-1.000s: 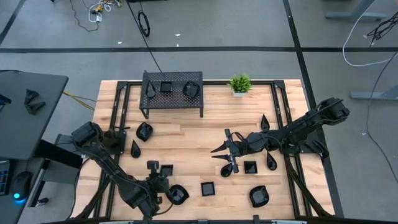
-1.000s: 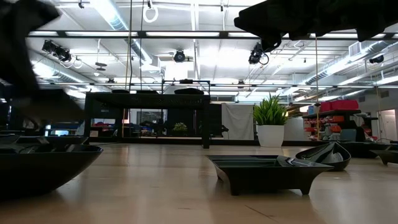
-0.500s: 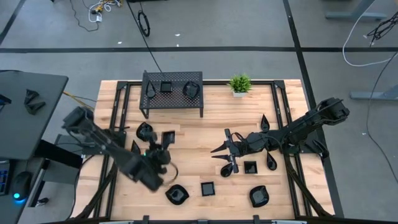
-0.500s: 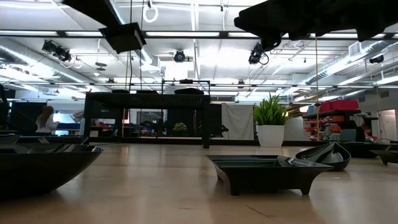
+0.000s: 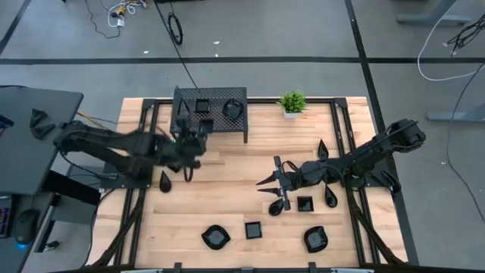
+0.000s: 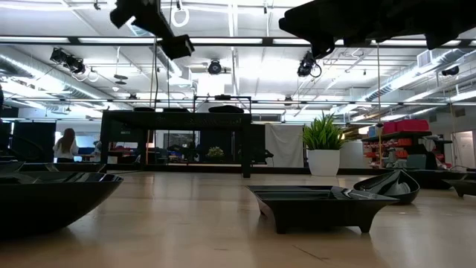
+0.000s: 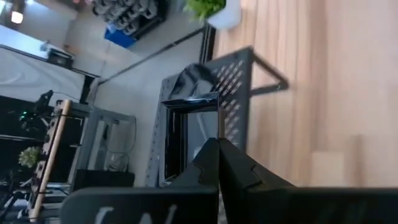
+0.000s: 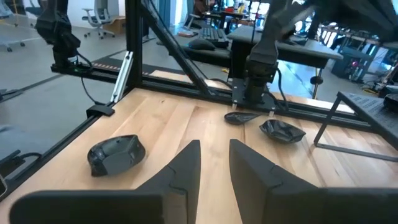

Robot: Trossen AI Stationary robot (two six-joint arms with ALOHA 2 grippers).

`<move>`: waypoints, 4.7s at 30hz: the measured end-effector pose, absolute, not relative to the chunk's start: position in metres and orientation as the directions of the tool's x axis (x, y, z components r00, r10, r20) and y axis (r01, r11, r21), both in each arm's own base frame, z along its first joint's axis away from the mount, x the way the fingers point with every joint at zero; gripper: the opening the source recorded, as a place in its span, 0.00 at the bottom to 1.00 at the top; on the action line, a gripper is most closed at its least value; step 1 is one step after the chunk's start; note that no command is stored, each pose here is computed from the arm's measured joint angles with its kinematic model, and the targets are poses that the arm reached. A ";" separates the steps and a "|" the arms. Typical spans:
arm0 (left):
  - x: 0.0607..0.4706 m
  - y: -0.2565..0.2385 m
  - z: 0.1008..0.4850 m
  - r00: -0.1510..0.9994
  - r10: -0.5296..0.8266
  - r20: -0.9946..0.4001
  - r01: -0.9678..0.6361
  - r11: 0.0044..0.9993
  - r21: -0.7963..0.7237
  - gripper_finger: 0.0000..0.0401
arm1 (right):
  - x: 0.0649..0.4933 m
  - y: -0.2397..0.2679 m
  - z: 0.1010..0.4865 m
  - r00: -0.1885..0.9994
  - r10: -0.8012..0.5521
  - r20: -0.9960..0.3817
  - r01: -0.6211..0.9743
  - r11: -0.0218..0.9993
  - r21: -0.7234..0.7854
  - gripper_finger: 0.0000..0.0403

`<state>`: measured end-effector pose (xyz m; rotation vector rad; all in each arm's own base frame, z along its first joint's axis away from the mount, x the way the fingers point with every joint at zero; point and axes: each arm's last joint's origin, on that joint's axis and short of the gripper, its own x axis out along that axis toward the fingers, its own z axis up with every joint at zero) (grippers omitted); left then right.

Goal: Pick & Place Mini shaped plates
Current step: Stack the black square plate on top of the black square plates on the shelf, then stack the black leaf shaped plate on top of the black leaf shaped plates on the shelf

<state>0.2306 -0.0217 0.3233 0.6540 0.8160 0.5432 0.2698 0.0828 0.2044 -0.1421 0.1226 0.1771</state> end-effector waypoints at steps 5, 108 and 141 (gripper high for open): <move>0.234 0.027 0.320 0.491 0.670 -0.557 -0.083 0.672 0.736 0.00 | 0.271 0.080 0.205 0.979 0.156 -0.129 -0.168 0.982 -0.085 0.21; 0.229 0.114 0.295 0.556 0.465 -0.689 -0.394 0.877 0.275 0.02 | 0.271 0.080 0.206 0.980 0.155 -0.122 -0.159 0.987 -0.023 0.21; 0.269 -0.206 0.169 0.574 -0.121 -0.810 0.083 0.993 -0.089 0.17 | 0.271 0.080 0.206 0.981 0.156 -0.115 -0.152 0.987 0.043 0.21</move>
